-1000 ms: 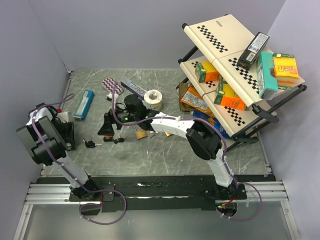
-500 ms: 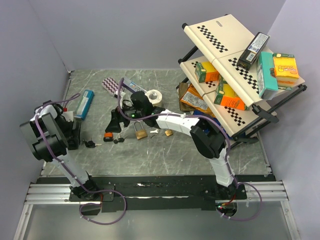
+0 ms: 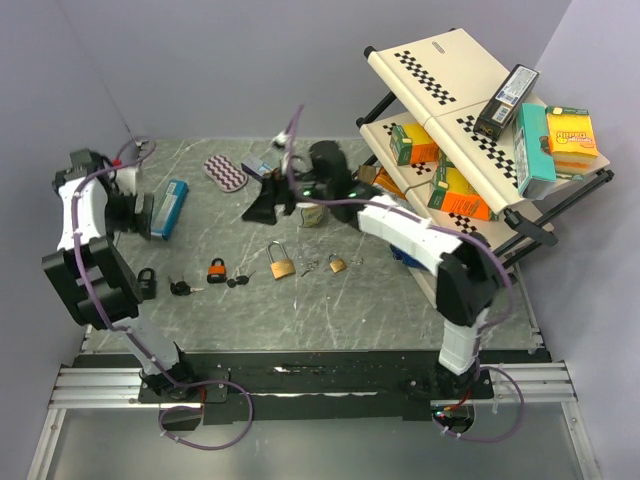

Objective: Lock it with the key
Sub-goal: Reset both arms

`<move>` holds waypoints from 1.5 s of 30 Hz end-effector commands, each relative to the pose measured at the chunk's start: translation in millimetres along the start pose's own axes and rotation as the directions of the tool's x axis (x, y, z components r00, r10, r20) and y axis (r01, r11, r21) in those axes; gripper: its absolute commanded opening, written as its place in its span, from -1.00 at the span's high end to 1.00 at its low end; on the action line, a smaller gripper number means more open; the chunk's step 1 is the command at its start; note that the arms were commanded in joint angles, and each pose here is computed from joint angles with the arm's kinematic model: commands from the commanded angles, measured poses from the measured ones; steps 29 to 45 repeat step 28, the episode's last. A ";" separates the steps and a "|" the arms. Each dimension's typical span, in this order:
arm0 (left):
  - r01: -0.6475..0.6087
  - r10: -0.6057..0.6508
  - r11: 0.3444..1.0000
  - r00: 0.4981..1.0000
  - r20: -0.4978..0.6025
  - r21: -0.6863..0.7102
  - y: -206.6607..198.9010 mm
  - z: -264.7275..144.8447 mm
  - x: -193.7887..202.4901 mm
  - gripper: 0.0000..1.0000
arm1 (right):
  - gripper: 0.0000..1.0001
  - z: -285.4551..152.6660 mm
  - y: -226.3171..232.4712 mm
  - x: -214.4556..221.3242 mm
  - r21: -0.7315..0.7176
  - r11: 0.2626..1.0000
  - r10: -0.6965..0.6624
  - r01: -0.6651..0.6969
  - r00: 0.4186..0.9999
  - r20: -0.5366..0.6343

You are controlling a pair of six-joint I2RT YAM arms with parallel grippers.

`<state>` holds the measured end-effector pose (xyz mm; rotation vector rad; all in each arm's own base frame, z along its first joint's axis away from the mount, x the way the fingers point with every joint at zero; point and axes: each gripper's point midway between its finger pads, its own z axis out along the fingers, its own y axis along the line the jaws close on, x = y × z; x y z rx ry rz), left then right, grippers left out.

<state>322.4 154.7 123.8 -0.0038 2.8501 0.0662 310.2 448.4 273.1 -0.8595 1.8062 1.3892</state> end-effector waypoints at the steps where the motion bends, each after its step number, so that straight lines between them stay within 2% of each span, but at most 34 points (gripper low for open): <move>1: -0.034 0.049 0.997 0.975 0.216 -0.069 -25.5 -75.0 -56.3 -0.93 | -1.00 -69.7 8.7 -42.4 0.094 0.994 -0.061 0.054 0.995 0.079; 3: -0.072 0.091 0.995 0.950 0.298 -0.075 -49.2 -92.3 -77.5 -0.93 | -1.00 -87.8 -1.3 -38.3 0.151 0.988 -0.049 0.036 0.995 0.081; 5: -0.069 0.082 0.996 0.909 0.409 -0.047 -77.6 -115.3 -100.8 -0.93 | -0.99 -113.8 -10.5 -34.6 0.219 0.976 -0.033 0.014 0.996 0.087; 7: -0.066 0.051 0.998 0.879 0.474 0.016 -102.1 -127.8 -110.9 -0.93 | -1.00 -135.0 -15.5 -35.5 0.286 0.958 -0.046 0.014 0.993 0.106; 9: -0.112 0.053 0.991 0.818 0.573 0.068 -137.9 -148.2 -124.6 -0.93 | -1.00 -150.9 -29.8 -17.5 0.344 0.939 -0.027 -0.004 0.996 0.085; 10: -0.151 0.063 0.982 0.820 0.569 0.109 -166.7 -140.7 -118.7 -0.93 | -1.00 -161.1 -29.1 -17.7 0.378 0.926 -0.041 0.001 0.994 0.099; 14: -0.226 0.102 0.966 0.785 0.611 0.129 -223.5 -136.3 -107.9 -0.93 | -1.00 -180.8 -38.1 18.2 0.453 0.892 -0.044 0.009 0.997 0.068; 21: -0.281 0.107 0.931 0.820 0.562 0.233 -288.5 -92.4 -68.3 -0.93 | -0.99 -213.2 -35.5 63.5 0.522 0.852 -0.072 0.037 0.996 0.047; 27: -0.277 0.092 0.926 0.826 0.556 0.257 -300.6 -89.7 -57.4 -0.93 | -1.00 -221.3 -28.3 82.9 0.513 0.856 -0.081 0.058 0.997 0.021; 45: -0.279 0.098 0.926 0.830 0.548 0.256 -299.4 -91.3 -54.4 -0.93 | -1.00 -221.6 -26.8 80.0 0.509 0.858 -0.086 0.062 0.996 0.024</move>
